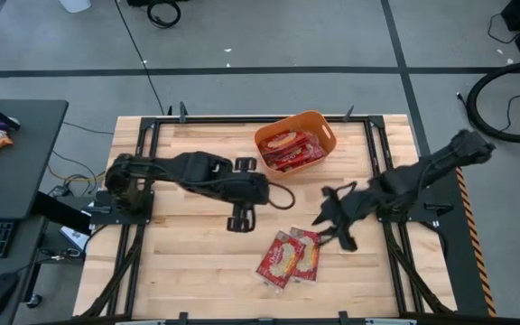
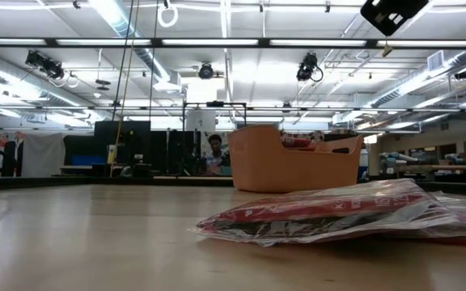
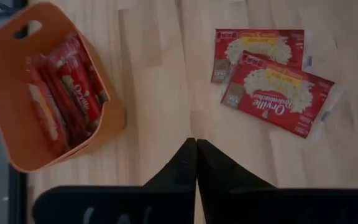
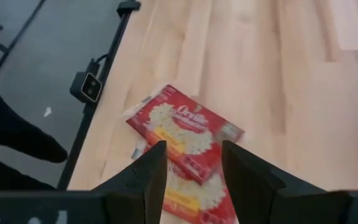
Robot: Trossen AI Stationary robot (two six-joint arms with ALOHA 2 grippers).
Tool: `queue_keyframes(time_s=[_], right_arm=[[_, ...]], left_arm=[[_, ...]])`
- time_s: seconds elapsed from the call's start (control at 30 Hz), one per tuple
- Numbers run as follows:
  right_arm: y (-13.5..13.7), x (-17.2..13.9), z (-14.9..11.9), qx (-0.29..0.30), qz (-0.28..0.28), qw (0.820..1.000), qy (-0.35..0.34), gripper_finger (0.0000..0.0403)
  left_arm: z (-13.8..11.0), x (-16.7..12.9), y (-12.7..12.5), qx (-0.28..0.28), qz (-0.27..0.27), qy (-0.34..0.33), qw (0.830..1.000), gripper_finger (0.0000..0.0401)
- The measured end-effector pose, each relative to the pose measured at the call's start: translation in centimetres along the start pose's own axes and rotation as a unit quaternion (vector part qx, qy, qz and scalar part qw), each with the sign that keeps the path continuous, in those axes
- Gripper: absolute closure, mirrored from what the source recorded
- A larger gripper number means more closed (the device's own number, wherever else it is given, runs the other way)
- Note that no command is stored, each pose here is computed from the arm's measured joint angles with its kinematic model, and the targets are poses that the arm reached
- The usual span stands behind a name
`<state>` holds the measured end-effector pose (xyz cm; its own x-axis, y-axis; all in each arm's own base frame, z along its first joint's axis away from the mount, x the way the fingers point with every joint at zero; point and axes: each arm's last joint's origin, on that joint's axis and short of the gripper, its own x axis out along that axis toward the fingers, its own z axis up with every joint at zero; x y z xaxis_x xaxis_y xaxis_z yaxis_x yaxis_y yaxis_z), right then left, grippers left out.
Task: Sort popcorn bags into baskets
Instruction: Put the red popcorn bag into the orange bin
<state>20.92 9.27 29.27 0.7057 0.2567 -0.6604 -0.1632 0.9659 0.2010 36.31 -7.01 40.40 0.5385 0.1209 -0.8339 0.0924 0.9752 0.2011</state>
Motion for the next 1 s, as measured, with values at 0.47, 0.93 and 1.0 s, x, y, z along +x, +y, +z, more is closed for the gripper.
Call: queue_keyframes(time_s=[0.47,0.93,1.0], right_arm=[[4.5,8.7,-1.6,-0.177,0.009,0.983,0.039,0.0243],[6.2,15.1,-2.4,-0.256,0.02,0.96,0.111,0.0236],[6.2,15.7,-2.6,-0.268,0.016,0.956,0.118,0.0236]], left_arm=[[-1.2,-2.9,-5.1,0.059,-0.019,0.002,0.998,0.0389],[-3.5,-4.1,-6.7,0.06,0.027,0.019,0.998,0.0388],[-4.7,-3.7,-6.8,0.043,0.027,0.011,0.999,0.0388]])
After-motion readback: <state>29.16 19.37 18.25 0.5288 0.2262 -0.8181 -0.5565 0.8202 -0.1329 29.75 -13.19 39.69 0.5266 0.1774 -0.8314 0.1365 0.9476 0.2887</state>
